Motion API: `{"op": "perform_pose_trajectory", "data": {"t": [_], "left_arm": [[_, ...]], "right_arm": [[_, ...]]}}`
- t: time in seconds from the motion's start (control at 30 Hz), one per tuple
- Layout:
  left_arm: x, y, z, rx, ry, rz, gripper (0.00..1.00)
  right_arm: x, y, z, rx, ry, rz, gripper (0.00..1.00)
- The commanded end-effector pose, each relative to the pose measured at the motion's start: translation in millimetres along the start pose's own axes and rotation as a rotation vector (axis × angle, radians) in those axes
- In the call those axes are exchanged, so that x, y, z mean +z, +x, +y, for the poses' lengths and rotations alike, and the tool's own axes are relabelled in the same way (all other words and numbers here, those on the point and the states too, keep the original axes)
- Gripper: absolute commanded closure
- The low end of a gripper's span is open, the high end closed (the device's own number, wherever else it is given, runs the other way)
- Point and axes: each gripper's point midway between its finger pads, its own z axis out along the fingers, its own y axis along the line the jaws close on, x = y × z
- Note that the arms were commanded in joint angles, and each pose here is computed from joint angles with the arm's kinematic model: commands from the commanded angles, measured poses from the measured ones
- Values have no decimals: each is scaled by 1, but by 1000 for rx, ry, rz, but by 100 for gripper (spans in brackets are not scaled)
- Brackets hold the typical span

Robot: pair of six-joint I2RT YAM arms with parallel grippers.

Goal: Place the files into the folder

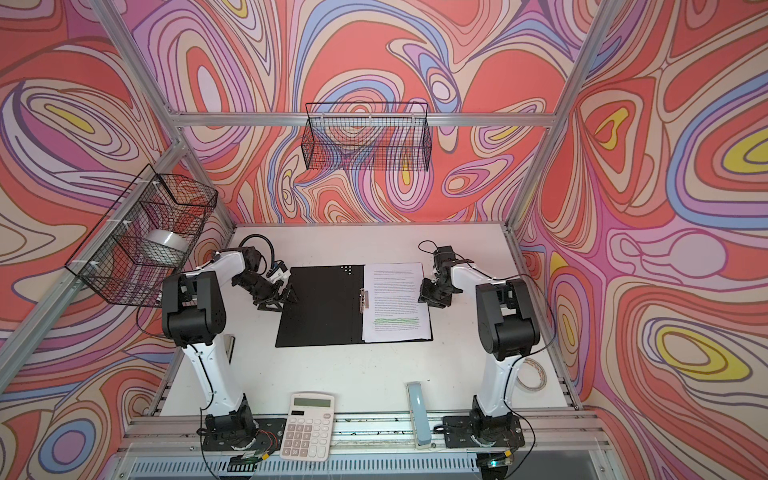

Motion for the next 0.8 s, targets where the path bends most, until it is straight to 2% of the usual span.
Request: {"op": "perform_pose_trajectory", "data": {"t": [0.0, 0.57, 0.77], "left_arm": [[1, 9, -31, 54, 132, 8, 13], [-13, 16, -39, 152, 122, -17, 14], [-11, 17, -39, 150, 131, -11, 14]], "right_arm": [[19, 23, -7, 13, 16, 104, 60], [22, 22, -6, 13, 10, 111, 60], [22, 21, -5, 14, 7, 110, 60]]}}
